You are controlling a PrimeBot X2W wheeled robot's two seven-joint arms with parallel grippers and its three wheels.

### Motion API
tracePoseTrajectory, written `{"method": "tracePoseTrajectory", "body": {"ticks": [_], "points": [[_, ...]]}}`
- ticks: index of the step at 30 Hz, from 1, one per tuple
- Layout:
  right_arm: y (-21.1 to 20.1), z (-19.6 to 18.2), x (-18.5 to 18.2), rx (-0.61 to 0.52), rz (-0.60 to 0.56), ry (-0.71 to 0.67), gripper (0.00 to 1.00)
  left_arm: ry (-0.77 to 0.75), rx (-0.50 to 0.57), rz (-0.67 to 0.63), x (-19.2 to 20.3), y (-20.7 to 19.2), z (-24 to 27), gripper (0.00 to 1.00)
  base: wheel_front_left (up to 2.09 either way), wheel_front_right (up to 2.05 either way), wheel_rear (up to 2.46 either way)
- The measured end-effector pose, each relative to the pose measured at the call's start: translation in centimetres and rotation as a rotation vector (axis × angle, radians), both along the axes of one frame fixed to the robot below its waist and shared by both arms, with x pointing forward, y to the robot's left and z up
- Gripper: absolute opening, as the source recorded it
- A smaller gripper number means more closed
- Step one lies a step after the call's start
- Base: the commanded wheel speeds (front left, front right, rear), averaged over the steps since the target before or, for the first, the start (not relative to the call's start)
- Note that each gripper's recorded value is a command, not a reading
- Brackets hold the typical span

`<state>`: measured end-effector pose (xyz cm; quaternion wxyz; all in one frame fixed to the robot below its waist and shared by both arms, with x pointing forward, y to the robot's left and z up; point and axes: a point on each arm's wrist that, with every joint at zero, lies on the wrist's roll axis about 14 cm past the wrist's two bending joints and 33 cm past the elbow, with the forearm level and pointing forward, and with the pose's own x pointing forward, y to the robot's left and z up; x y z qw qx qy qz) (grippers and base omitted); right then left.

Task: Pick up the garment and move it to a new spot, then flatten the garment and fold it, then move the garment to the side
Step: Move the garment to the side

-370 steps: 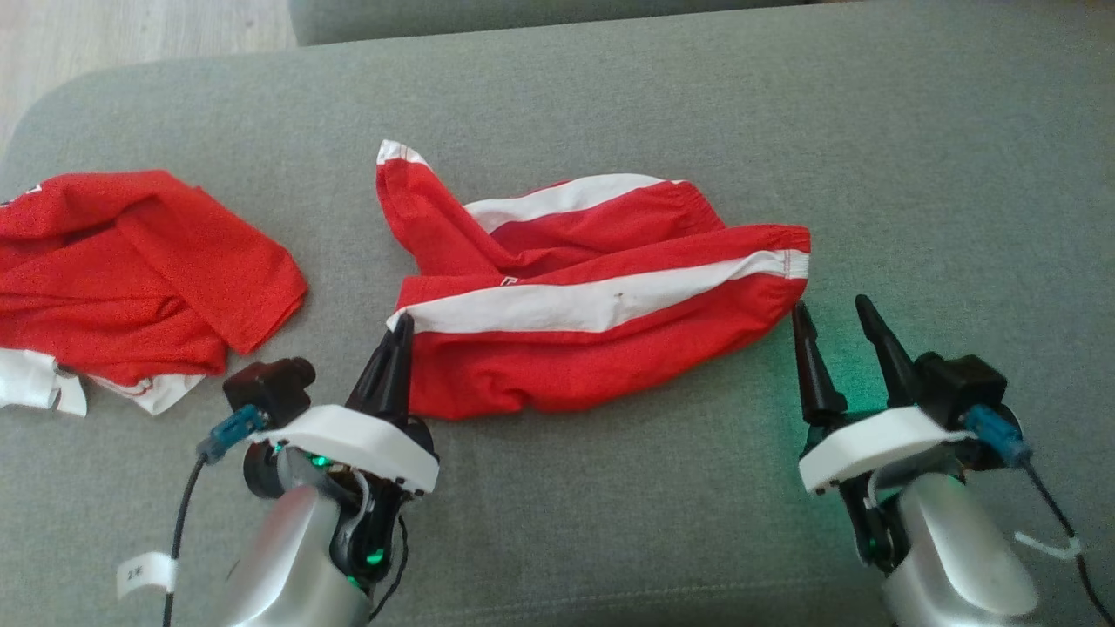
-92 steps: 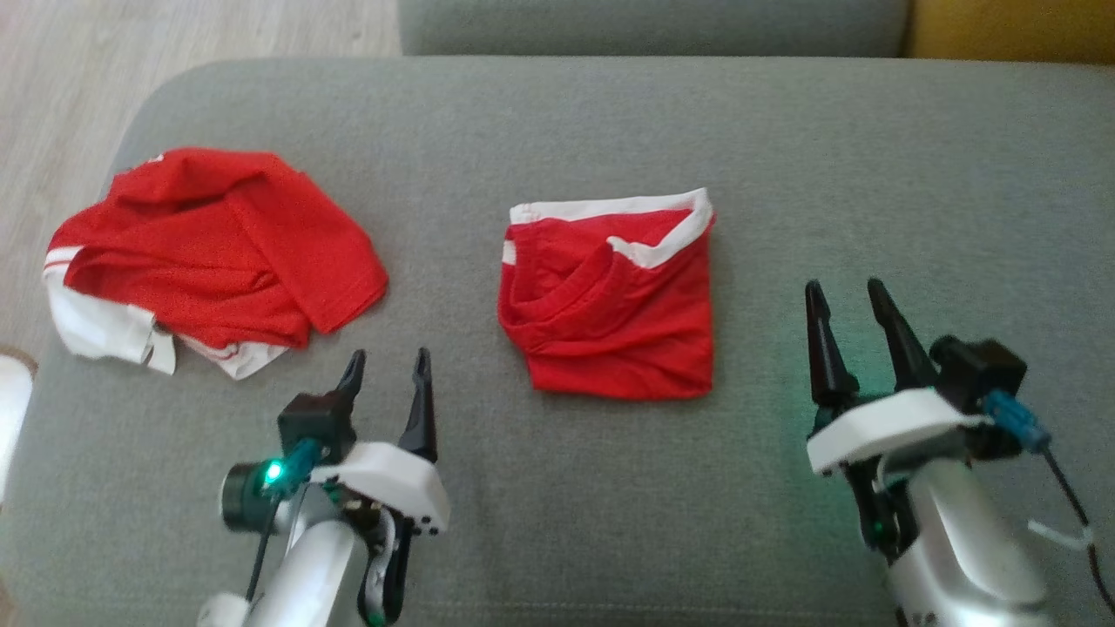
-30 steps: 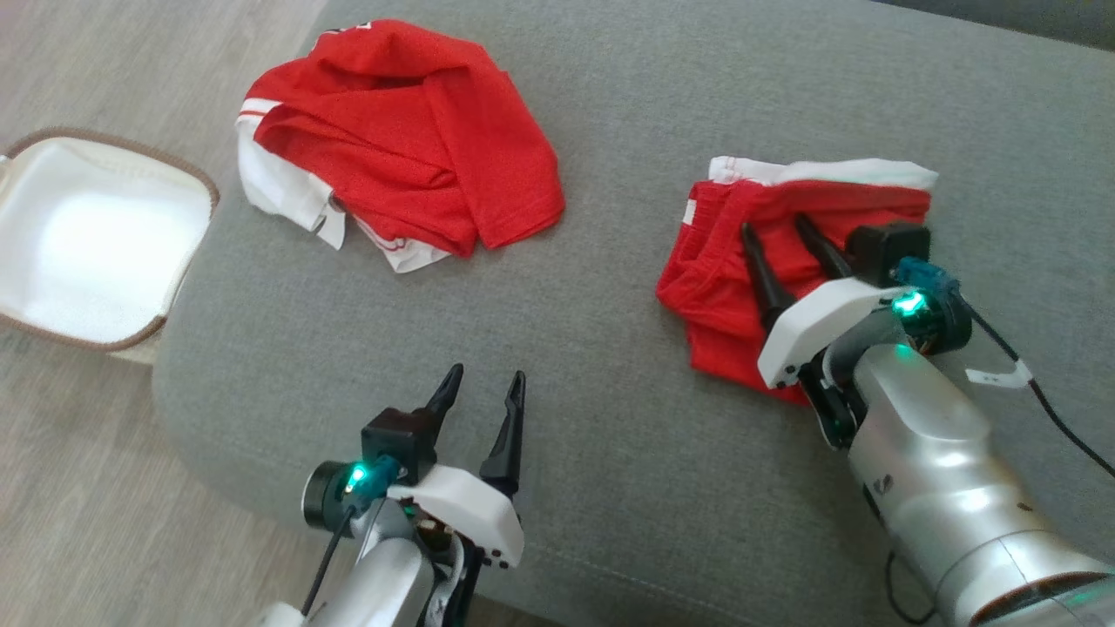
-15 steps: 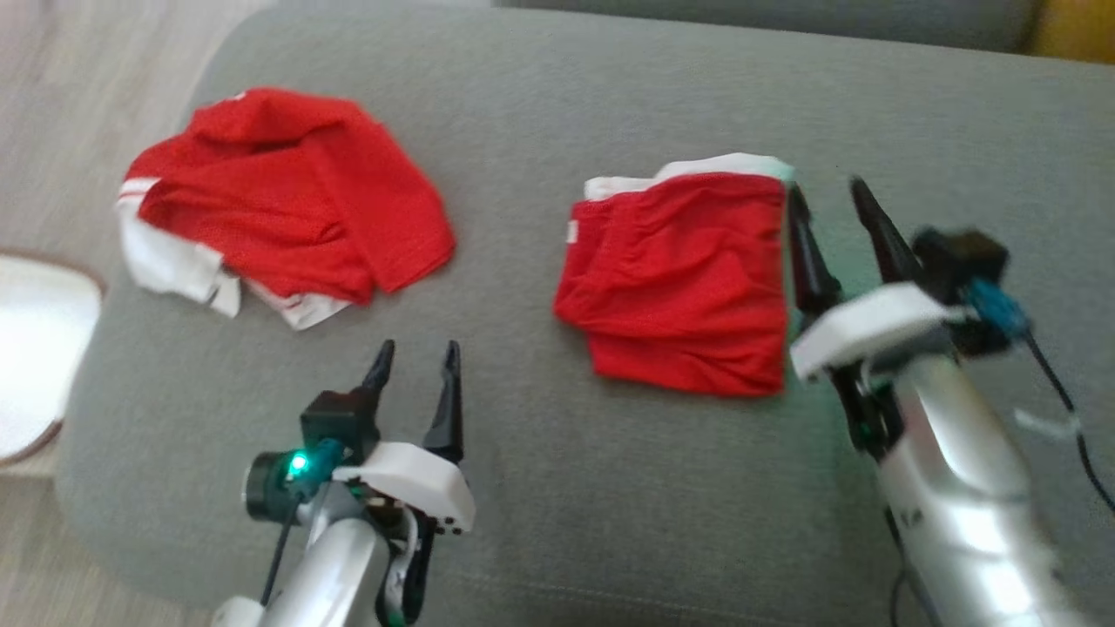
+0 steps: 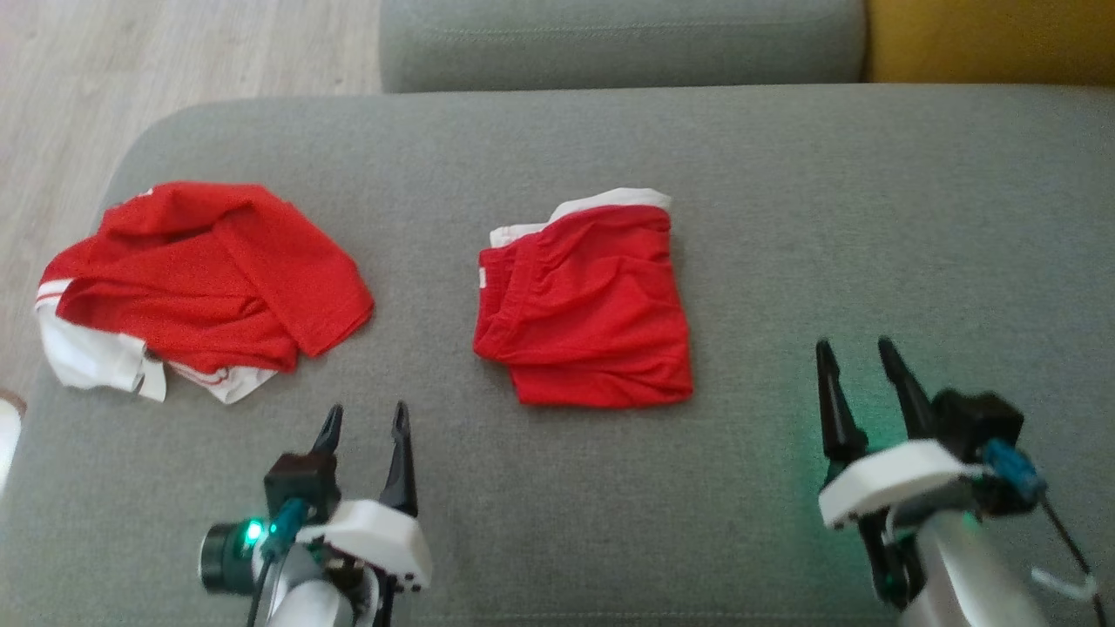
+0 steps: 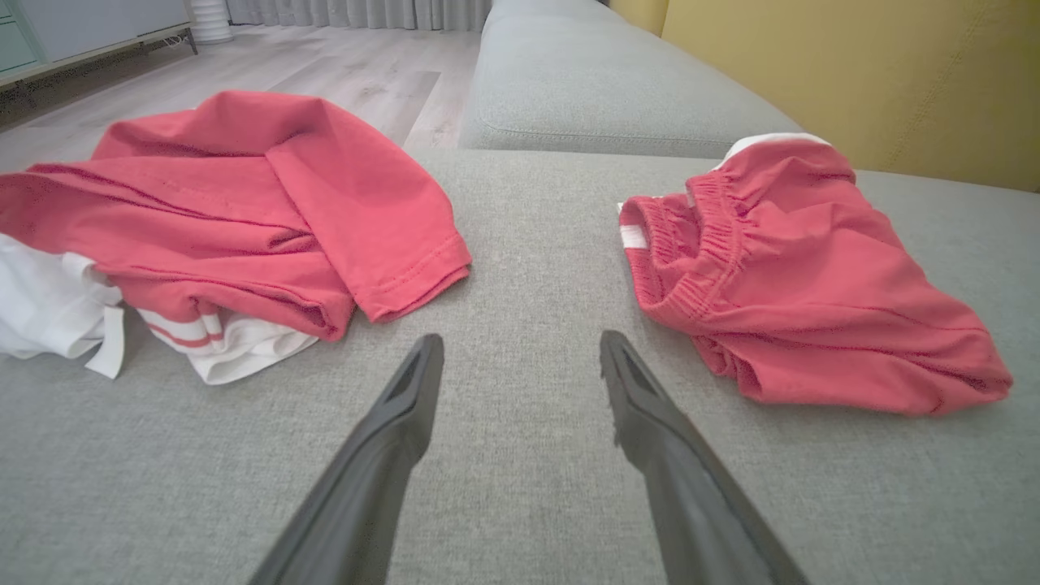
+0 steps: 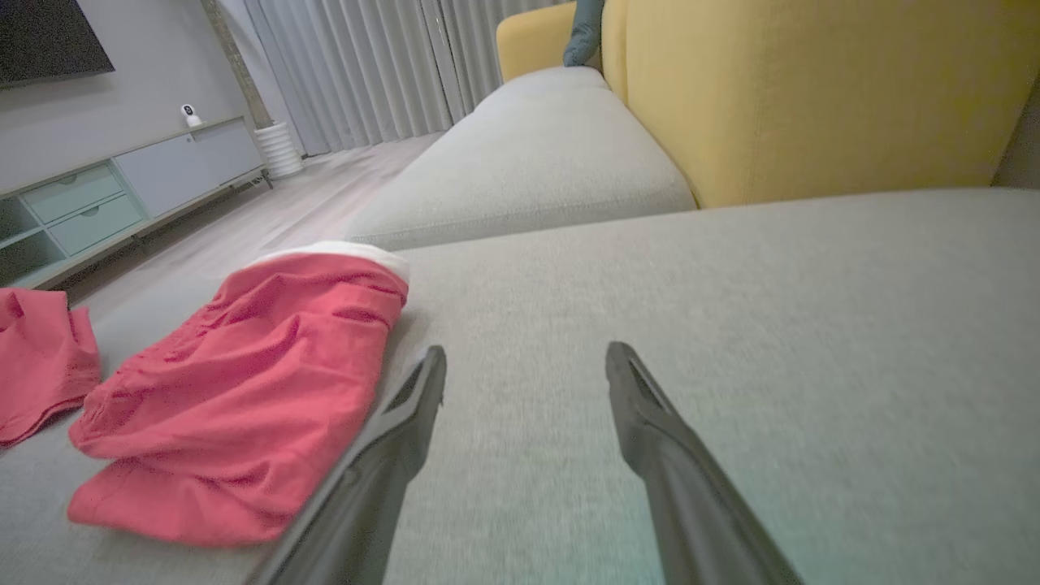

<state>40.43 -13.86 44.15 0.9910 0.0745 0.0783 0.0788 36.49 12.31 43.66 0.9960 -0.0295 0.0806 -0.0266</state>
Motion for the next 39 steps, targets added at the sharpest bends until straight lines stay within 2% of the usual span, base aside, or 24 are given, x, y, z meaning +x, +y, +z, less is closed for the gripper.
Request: {"method": "tracePoseTrajectory", "body": {"ticks": [6,13,20,23,29,30,31,32,33,39], "points": [[-0.3,-1.0,-1.5,0.020,-0.016,0.034,1.00,0.017,-0.001,0.006,-0.7,0.1,-0.5,1.00,0.00,0.00,0.00],[2.5,-3.4,-1.1,0.024,0.065,0.114,1.00,0.037,-0.003,0.006,-1.1,0.2,-1.1,1.00,0.00,0.00,0.00],[6.7,-2.3,4.8,0.006,0.174,0.099,1.00,0.040,-0.003,0.030,-0.5,1.1,-1.2,1.00,0.00,0.00,0.00],[7.7,-2.6,6.1,-0.006,0.196,0.111,1.00,0.047,-0.003,0.049,-0.6,1.7,-1.4,1.00,0.00,0.00,0.00],[10.5,-7.2,6.9,-0.048,0.269,0.262,1.00,0.088,0.001,0.135,-1.3,4.3,-2.4,1.00,0.00,0.00,0.00],[10.8,-7.5,6.9,-0.050,0.278,0.270,0.96,0.093,0.002,0.143,-1.4,4.6,-2.6,1.00,0.00,0.00,0.00],[11.0,-7.6,7.0,-0.051,0.284,0.269,0.59,0.097,0.004,0.149,-1.5,4.8,-2.7,1.00,0.00,0.00,0.00],[11.2,-7.5,7.3,-0.053,0.288,0.266,0.15,0.100,0.005,0.152,-1.5,4.8,-2.8,1.00,0.00,0.00,0.00],[11.2,-7.5,7.3,-0.053,0.288,0.266,0.00,0.100,0.005,0.152,-1.5,4.8,-2.8,1.00,0.00,0.00,0.00],[9.4,-5.9,8.0,-0.050,0.247,0.213,0.00,0.095,-0.004,0.100,-0.5,3.2,-2.8,1.00,0.00,0.00,0.00]]}}
